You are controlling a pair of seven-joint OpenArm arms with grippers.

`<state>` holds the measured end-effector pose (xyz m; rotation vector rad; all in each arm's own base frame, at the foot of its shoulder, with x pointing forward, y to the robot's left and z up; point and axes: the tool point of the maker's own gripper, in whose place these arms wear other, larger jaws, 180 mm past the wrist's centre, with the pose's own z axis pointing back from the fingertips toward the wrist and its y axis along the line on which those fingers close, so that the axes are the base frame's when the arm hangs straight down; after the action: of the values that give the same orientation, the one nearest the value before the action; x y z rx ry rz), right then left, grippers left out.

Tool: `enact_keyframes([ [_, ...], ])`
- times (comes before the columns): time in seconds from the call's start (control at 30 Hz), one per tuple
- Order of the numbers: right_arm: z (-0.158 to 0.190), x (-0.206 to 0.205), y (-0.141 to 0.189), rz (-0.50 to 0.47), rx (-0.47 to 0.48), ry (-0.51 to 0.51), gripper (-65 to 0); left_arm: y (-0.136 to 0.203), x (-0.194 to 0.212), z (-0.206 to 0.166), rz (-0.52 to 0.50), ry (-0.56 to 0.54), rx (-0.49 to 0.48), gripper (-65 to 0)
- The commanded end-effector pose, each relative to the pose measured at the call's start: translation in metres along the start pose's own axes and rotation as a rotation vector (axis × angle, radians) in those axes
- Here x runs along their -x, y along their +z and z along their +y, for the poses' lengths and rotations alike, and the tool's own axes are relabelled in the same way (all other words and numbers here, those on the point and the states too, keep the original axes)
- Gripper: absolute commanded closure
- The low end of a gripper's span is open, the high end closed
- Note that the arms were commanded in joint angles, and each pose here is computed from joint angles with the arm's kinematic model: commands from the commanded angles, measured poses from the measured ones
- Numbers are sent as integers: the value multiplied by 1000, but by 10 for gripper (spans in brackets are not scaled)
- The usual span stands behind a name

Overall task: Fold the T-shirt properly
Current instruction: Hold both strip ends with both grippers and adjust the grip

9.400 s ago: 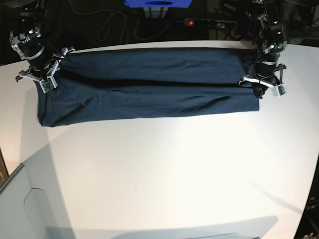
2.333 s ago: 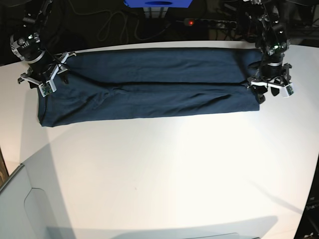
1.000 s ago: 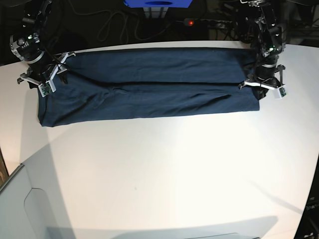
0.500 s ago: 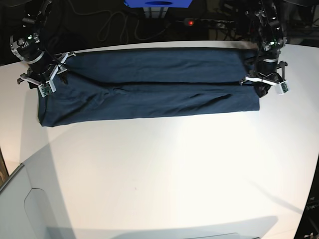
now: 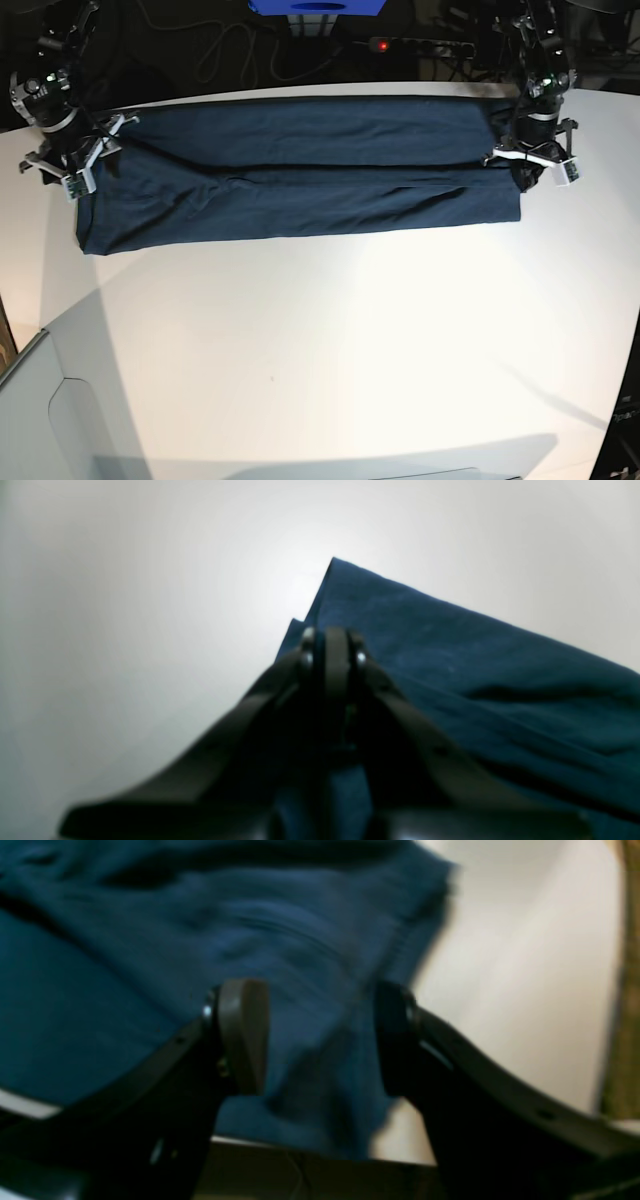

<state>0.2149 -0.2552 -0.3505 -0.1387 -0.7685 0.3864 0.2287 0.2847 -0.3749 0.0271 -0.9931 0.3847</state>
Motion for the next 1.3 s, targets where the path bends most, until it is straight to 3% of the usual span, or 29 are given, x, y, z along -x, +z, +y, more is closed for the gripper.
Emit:
enact_keyframes([
  [0.0, -1, -13, 2, -46, -10, 27, -350, 2, -13, 1, -45, -11, 2, 0],
  [0.23, -5, -12, 2, -42, -8, 41, -382, 2, -14, 0, -48, -10, 6, 0],
  [0.37, 13, -15, -10, -40, -72, 60, -382, 2, -14, -2, -47, -11, 8, 0],
  [0.8, 17, 28, -32, 59, -125, -30, -382, 0, -13, 4, -39, -24, 2, 0],
  [1.27, 2, 42, -38, 62, -111, -67, -381, -3, -7, 15, -13, -37, -15, 0],
])
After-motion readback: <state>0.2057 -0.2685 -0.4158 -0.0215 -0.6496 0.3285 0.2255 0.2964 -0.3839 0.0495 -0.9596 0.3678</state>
